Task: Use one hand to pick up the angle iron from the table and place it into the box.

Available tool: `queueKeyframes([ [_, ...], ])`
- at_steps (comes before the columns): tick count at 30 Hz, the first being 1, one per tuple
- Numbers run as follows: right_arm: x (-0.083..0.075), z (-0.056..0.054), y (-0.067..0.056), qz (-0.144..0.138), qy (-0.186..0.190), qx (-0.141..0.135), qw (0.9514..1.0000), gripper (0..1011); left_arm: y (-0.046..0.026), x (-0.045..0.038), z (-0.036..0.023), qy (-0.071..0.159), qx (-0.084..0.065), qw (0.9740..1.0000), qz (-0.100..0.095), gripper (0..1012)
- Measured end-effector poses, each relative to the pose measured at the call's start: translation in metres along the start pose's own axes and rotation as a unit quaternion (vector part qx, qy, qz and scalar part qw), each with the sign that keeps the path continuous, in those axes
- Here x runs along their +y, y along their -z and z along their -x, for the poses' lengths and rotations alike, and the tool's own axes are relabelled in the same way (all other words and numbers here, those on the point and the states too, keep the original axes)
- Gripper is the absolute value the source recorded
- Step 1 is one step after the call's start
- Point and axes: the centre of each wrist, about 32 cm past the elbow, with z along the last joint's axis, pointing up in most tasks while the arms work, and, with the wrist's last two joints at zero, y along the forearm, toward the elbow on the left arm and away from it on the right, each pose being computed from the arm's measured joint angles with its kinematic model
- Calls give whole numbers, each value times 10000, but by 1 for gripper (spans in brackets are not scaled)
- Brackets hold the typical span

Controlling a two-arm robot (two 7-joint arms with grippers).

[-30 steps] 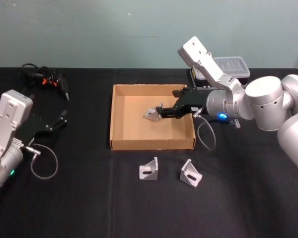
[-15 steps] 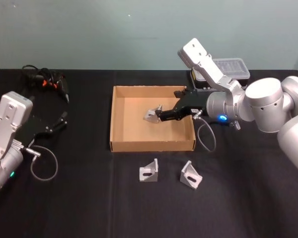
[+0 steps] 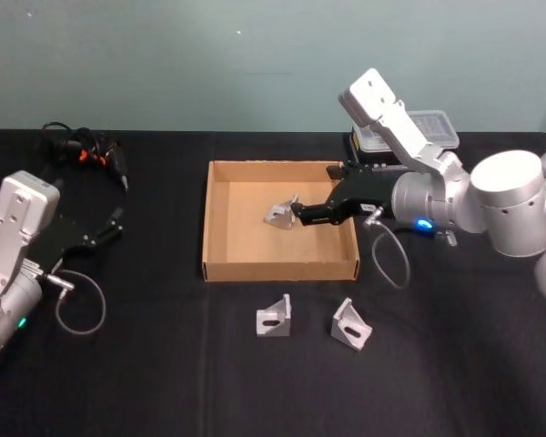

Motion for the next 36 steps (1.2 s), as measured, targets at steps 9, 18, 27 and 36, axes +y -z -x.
queueKeyframes([
  [9, -417, 146, -58, 28, -115, 15, 9999, 1003, 0, 0, 0, 0, 0, 10000, 0, 1011],
  [18, -831, 298, 6, 296, -201, 97, 9993, 1003, 0, 0, 0, 0, 0, 10000, 0, 1011],
  [27, -1084, 444, 111, 546, -274, 45, 9981, 1003, 0, 0, 0, 0, 0, 10000, 0, 1011],
  [36, -1144, 561, 222, 706, -391, 80, 9967, 1003, 0, 0, 0, 0, 0, 10000, 0, 1011],
])
